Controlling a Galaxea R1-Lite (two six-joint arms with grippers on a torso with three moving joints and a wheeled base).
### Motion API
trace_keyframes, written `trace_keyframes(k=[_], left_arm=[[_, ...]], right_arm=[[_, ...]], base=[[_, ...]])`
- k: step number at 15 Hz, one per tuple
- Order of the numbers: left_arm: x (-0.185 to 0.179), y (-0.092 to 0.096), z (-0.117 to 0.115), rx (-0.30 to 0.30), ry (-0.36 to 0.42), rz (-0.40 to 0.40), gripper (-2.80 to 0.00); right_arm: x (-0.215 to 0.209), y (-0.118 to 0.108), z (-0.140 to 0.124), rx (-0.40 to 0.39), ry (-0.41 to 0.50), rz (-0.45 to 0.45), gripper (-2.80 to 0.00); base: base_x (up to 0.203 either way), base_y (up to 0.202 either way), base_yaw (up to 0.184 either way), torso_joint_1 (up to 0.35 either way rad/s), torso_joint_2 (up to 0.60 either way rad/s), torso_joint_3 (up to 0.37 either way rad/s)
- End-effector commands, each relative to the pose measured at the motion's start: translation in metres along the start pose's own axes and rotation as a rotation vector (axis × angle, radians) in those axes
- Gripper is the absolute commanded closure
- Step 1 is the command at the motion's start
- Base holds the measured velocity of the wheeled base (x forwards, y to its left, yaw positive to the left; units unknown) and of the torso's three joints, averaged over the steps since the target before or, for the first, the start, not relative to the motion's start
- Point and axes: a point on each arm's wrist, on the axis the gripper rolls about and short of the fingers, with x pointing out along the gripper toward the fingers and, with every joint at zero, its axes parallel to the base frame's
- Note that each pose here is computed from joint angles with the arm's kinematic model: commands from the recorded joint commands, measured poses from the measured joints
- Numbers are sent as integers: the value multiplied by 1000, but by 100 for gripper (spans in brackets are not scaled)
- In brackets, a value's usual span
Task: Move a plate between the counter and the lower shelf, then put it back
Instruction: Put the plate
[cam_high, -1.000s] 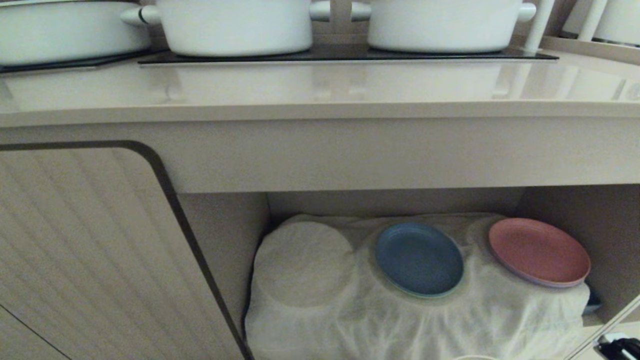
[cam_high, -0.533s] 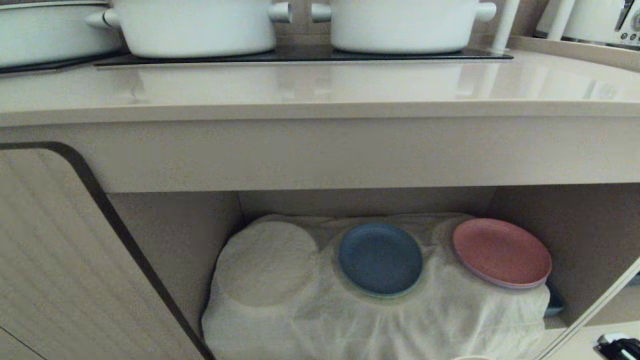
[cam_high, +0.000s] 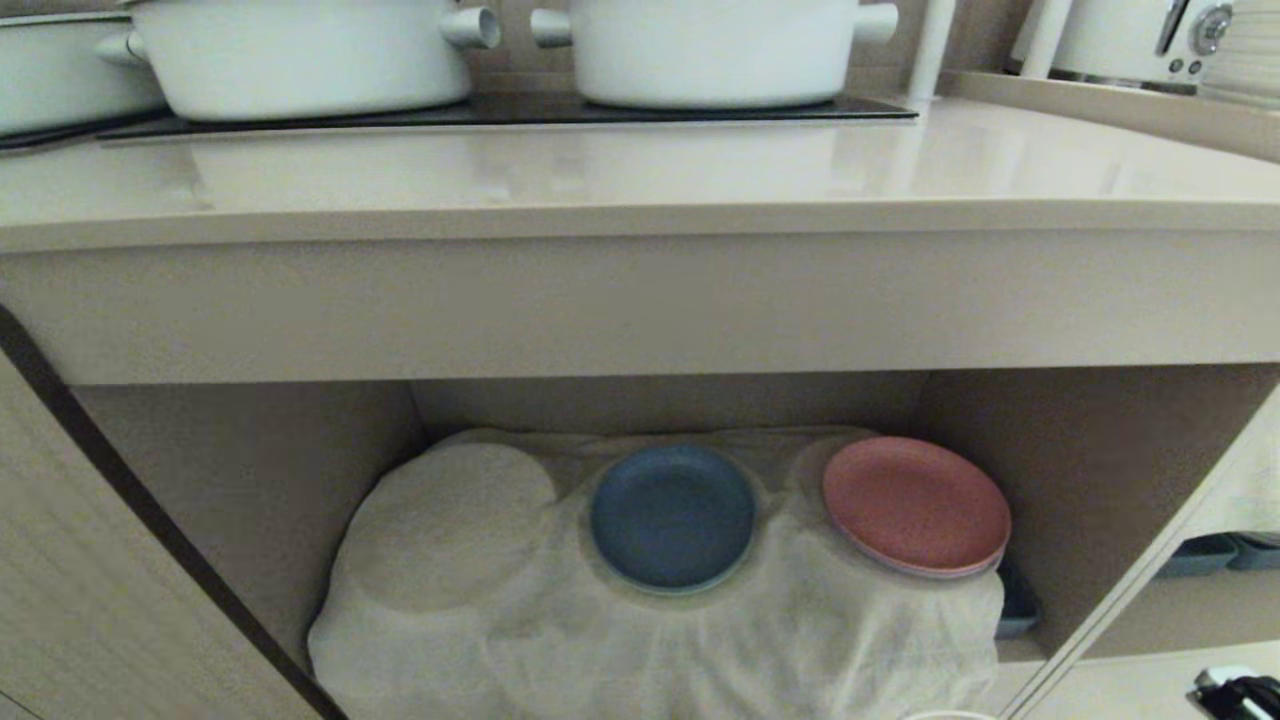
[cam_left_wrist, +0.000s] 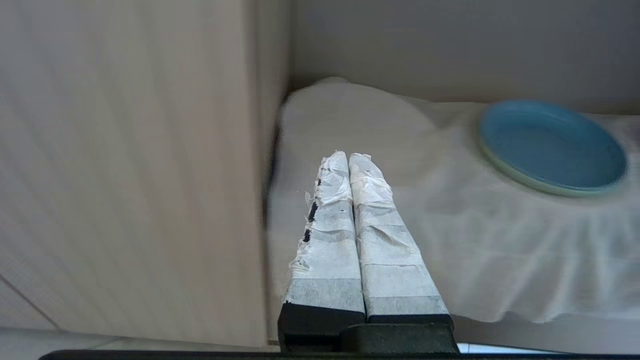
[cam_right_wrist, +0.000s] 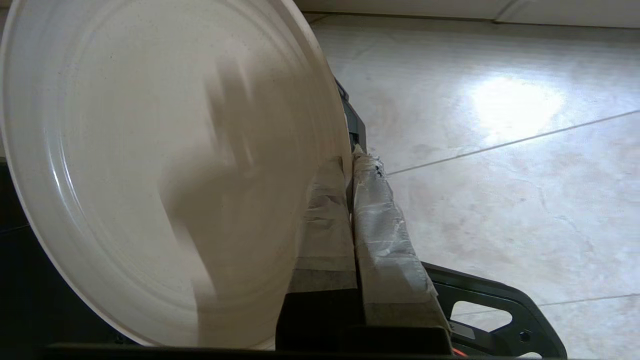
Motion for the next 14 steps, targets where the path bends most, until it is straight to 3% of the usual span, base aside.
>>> trace_keyframes(k=[1, 14], left_arm=[[0, 0, 0, -1, -1, 1, 0], [0, 0, 0, -3, -2, -1, 0]], right_arm=[[0, 0, 0, 1, 3, 3, 0], [0, 0, -1, 0, 3, 1, 0]], base=[[0, -120, -5, 2, 5, 7], [0, -5, 0, 0, 1, 0]])
